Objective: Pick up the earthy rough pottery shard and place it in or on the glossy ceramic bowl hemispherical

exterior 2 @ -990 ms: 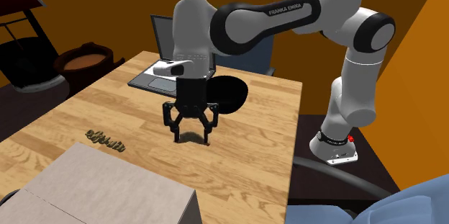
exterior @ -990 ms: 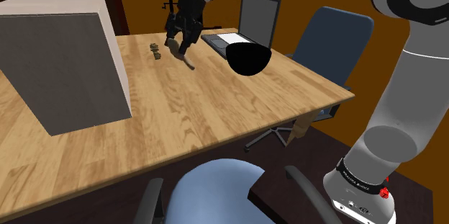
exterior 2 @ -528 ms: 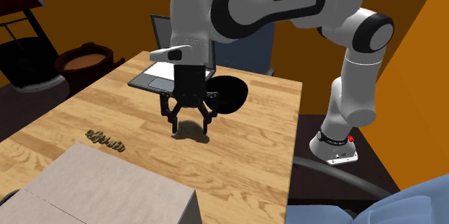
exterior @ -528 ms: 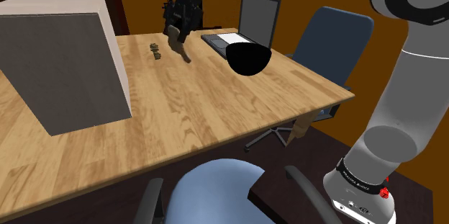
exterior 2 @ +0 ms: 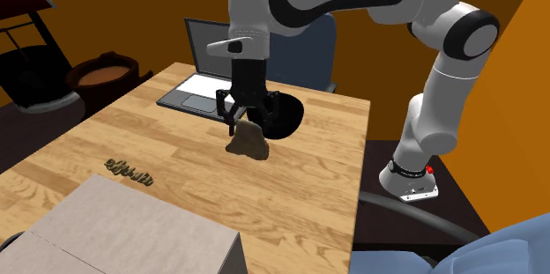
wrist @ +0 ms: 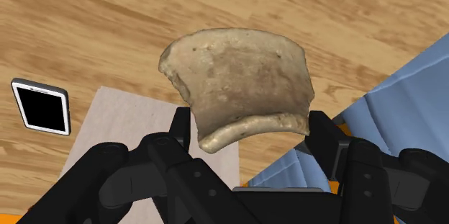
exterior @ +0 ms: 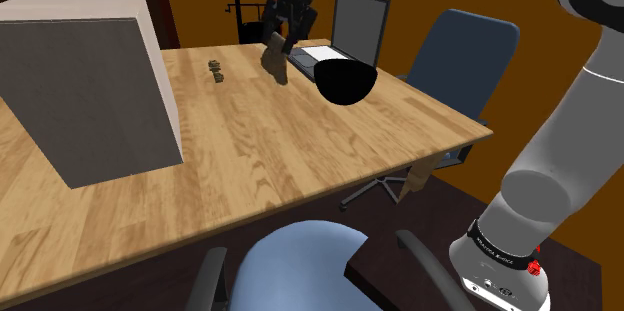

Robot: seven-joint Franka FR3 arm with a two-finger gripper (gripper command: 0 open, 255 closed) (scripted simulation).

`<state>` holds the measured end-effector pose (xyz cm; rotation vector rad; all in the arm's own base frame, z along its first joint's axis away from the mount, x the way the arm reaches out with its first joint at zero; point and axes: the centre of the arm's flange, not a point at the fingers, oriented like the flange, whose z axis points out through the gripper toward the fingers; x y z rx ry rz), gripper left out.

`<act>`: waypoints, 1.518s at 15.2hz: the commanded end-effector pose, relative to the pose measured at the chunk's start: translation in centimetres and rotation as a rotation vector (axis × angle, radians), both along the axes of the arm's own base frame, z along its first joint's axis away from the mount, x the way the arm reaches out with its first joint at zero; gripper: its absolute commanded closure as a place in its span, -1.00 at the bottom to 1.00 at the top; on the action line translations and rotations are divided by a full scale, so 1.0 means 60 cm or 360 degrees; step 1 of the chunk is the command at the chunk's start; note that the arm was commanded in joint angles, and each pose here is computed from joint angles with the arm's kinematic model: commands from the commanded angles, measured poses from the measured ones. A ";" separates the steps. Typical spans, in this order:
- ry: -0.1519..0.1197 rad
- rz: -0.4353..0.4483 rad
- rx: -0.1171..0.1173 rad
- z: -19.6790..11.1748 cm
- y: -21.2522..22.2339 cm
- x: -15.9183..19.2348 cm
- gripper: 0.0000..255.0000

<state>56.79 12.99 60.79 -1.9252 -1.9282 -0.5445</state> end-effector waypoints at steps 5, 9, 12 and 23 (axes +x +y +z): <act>-0.0001 0.0002 0.0002 0.001 -0.125 -0.044 1.00; -0.0001 0.0002 0.0002 0.000 -0.208 -0.072 1.00; -0.0001 0.0002 0.0002 -0.002 -0.271 -0.093 1.00; -0.0001 0.0002 0.0002 -0.090 -0.285 -0.098 1.00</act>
